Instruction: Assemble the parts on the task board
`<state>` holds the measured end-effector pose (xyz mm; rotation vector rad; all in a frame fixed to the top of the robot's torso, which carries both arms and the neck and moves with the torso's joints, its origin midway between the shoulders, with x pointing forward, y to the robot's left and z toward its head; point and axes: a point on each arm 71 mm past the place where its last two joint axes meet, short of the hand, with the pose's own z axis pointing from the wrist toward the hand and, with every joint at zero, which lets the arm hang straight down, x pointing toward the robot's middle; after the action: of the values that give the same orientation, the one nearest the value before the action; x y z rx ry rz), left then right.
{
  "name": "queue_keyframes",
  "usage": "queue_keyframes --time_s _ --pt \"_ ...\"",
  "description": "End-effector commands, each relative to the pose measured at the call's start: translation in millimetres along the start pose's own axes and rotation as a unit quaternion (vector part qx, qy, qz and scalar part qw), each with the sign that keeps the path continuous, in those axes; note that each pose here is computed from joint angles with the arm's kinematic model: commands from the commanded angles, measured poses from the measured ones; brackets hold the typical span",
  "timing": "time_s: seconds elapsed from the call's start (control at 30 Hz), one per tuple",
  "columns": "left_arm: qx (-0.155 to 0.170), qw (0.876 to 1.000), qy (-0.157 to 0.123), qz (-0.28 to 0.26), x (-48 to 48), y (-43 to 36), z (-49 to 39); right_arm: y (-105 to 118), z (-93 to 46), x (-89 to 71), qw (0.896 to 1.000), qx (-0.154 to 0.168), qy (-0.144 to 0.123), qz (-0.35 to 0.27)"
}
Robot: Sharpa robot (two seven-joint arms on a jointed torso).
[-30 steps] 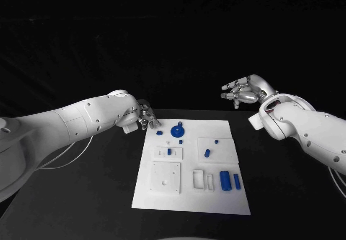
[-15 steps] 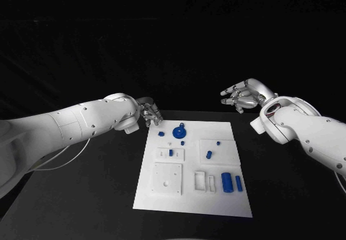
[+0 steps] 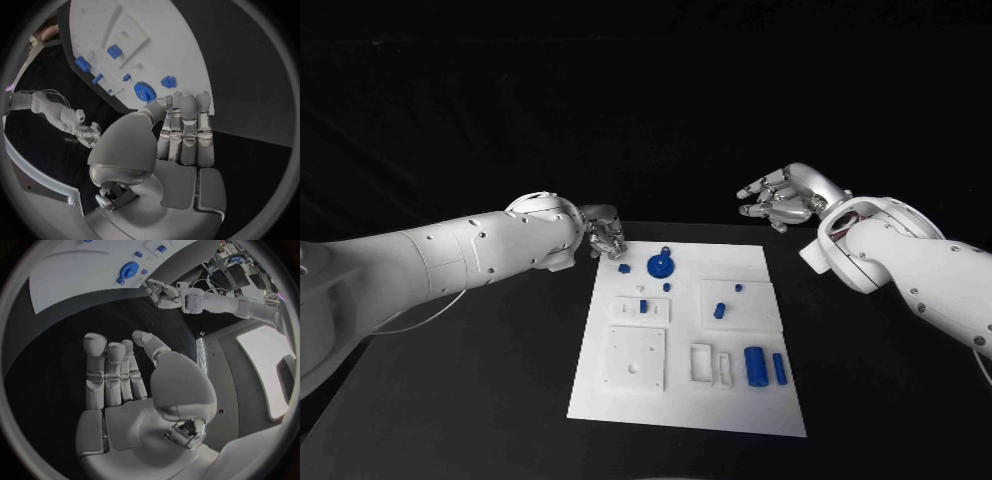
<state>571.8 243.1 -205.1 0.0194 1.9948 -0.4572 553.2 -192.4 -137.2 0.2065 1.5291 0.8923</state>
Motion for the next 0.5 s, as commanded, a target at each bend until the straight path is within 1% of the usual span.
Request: queue_keyframes --time_s 0.03,0.23,0.5 --pt "0.016 0.999 0.015 0.038 3.9 -3.7 1.0 1.1 -0.1 2.4 1.0 -0.002 0.011 -0.011" --pt "0.015 0.998 0.024 0.049 8.7 -3.1 2.2 1.8 -0.2 3.1 1.0 -0.003 0.011 -0.011" --pt "0.017 0.998 0.039 0.05 14.5 -2.9 2.8 2.5 -0.4 3.9 1.0 -0.004 0.012 -0.01"
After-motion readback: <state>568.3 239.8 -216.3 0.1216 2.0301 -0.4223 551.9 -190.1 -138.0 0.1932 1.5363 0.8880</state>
